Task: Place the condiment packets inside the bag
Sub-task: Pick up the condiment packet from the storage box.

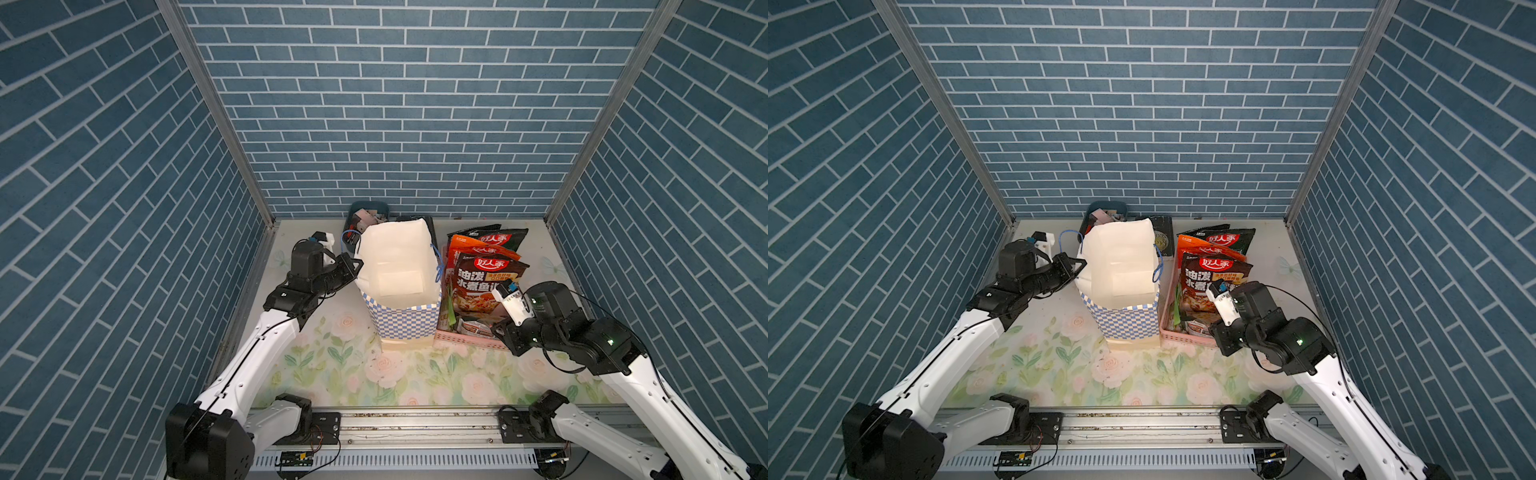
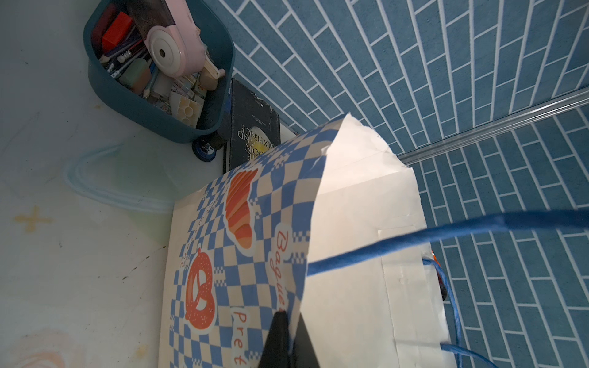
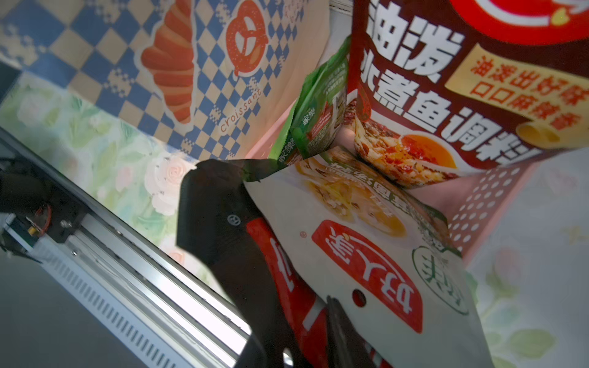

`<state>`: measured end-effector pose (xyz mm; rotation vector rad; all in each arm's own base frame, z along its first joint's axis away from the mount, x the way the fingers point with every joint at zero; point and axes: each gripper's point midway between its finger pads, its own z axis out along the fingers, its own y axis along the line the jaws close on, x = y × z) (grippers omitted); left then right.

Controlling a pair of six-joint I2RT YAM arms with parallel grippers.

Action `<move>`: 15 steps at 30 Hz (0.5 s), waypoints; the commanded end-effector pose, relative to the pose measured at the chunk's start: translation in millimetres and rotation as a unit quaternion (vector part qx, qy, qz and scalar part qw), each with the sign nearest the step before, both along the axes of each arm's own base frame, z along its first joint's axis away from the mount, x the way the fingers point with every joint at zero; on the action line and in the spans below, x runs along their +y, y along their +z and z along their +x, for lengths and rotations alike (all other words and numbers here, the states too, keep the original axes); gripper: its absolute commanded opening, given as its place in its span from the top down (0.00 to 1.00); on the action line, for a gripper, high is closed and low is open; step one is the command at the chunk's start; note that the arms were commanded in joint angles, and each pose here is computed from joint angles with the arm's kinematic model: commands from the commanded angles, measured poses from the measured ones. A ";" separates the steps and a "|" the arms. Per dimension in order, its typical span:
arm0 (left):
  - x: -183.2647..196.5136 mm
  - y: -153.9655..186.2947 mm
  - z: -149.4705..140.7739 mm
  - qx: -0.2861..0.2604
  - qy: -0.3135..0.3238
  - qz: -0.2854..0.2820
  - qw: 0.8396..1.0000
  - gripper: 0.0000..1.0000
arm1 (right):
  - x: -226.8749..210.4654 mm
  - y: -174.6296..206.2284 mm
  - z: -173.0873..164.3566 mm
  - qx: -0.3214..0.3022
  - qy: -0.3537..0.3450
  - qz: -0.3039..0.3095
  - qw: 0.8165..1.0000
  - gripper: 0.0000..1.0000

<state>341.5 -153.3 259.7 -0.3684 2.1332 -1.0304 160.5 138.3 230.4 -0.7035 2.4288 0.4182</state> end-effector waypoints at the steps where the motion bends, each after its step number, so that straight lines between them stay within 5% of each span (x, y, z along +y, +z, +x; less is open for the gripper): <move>1: -0.9 10.3 2.7 -0.021 -0.004 0.005 1.000 1.00 | -6.9 22.1 8.1 -0.030 -0.026 -0.002 0.999 0.94; 2: -1.0 10.3 2.9 -0.021 -0.005 0.006 1.000 1.00 | -5.4 33.9 11.2 -0.046 -0.027 0.008 0.999 1.00; 7: -0.4 13.6 2.4 -0.026 -0.007 0.014 1.000 1.00 | 4.5 117.8 22.3 -0.154 -0.020 0.087 0.984 1.00; 15: 0.0 14.1 0.4 -0.029 -0.011 0.020 0.999 1.00 | 21.2 248.9 31.6 -0.294 -0.004 0.211 0.932 1.00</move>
